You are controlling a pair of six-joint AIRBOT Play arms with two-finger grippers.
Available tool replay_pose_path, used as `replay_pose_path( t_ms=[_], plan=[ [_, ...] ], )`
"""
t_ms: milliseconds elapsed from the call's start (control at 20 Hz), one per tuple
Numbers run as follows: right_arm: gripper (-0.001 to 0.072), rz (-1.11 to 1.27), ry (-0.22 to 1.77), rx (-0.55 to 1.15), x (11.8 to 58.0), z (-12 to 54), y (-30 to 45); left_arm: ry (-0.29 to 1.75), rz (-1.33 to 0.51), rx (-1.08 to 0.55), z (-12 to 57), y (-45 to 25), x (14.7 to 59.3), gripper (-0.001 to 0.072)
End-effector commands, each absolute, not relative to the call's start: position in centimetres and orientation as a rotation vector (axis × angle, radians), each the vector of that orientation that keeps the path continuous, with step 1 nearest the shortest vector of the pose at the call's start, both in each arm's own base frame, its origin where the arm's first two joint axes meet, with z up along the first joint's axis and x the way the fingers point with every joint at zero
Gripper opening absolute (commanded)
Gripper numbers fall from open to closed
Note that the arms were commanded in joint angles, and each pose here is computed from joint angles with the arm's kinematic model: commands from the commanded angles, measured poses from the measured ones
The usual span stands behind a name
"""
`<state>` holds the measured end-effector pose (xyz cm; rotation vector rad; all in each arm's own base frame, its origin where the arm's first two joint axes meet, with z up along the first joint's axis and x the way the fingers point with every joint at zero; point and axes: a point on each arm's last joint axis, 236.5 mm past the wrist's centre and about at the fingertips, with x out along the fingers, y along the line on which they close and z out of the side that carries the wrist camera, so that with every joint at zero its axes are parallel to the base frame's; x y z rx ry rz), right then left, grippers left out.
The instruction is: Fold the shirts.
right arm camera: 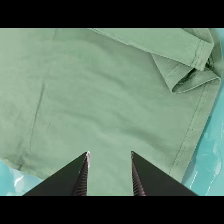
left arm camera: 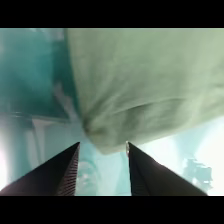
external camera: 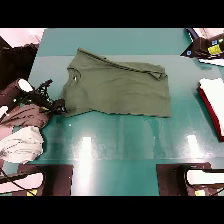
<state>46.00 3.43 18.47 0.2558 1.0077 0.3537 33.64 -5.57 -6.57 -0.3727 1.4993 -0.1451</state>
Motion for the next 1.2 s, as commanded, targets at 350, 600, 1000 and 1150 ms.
replay_pose_path(
  t_ms=[350, 600, 1000, 1150],
  plan=[
    [0.0305, 0.356, 1.012, 0.255, 45.9, 18.4, 3.5, 1.46, -0.143, -0.435, -6.9, -6.3, 35.1, 0.0376],
    [0.0305, 0.358, 1.021, 0.255, 45.7, 18.3, 3.5, 1.485, -0.149, -0.461, -7.5, -6.7, 34.9, 0.0375],
    [0.0305, 0.315, 1.211, 0.34, 41.4, 12.1, 1.9, 1.305, -0.194, -0.416, -2.2, -6.7, 37.7, 0.0024],
    [0.0308, 0.221, 1.327, 0.483, 37.6, 5.2, -0.1, 1.203, -0.223, -0.372, 1.5, -6.6, 38.4, 0.0024]
  ],
)
